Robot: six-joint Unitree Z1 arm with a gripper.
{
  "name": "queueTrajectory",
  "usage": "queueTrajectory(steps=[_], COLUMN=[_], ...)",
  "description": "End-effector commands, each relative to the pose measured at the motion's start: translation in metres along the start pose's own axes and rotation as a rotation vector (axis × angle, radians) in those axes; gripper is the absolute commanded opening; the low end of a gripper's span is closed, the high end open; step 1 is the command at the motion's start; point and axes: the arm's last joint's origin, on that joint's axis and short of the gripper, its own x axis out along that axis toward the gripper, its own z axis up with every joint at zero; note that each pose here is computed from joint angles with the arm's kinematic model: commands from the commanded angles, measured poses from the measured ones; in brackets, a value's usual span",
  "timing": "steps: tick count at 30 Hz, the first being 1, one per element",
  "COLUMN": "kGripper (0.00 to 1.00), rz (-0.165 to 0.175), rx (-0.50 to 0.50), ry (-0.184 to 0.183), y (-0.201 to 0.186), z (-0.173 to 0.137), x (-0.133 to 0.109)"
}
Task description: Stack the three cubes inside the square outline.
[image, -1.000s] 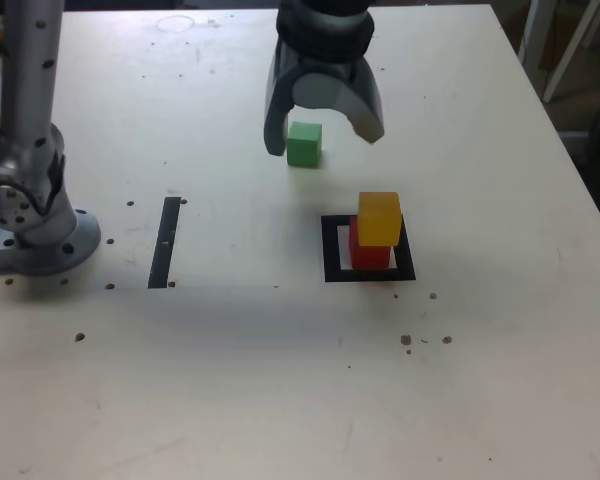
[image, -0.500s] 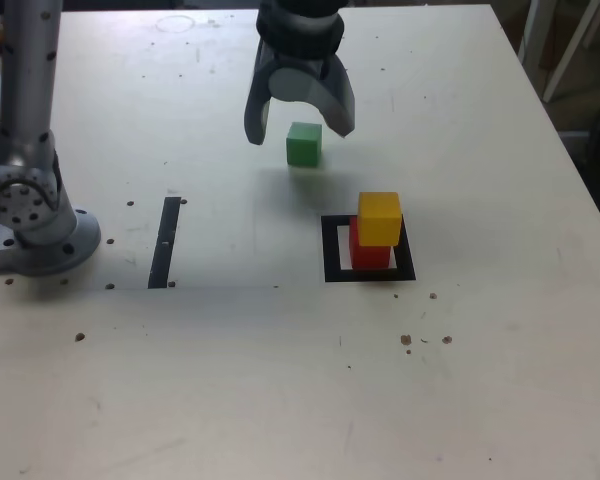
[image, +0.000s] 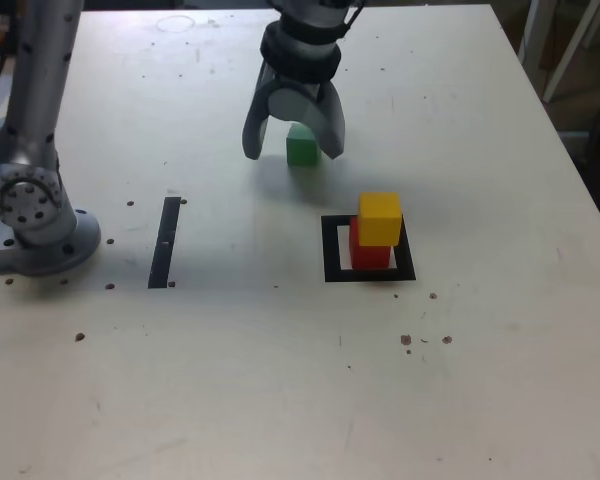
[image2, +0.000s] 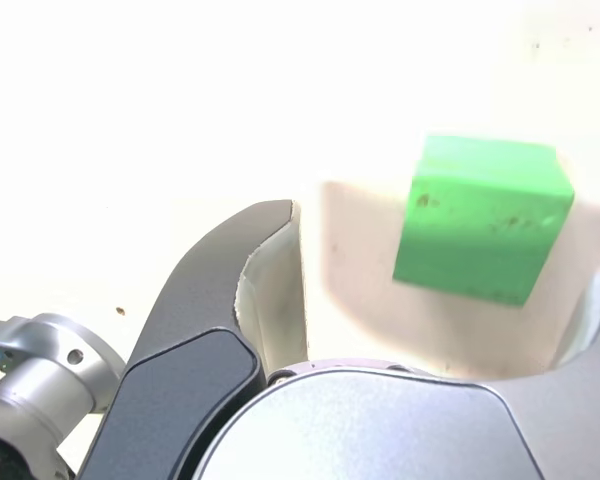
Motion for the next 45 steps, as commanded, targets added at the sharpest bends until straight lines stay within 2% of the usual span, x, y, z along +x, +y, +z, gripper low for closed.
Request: queueTrajectory(steps=[1,5,12,16,36,41,45], kGripper=[0.88,0.74,0.42,0.33,0.31,0.31,0.31], rz=[-0.001,0.005,0.027,0.033,0.023,0.021,0.037], rx=[0.001,-0.001,-0.009,-0.01,-0.01,-0.016,-0.02], ry=[-0.005,-0.02,-0.03,-0.032,-0.045,-0.062,-0.083], y=[0.002,0.005,0.009,0.01,0.009,0.005,-0.006], z=[0.004,0.01,0.015,0.017,0.017,0.019,0.021], x=[0.001,0.0,0.0,0.0,-0.003,-0.015,-0.035])
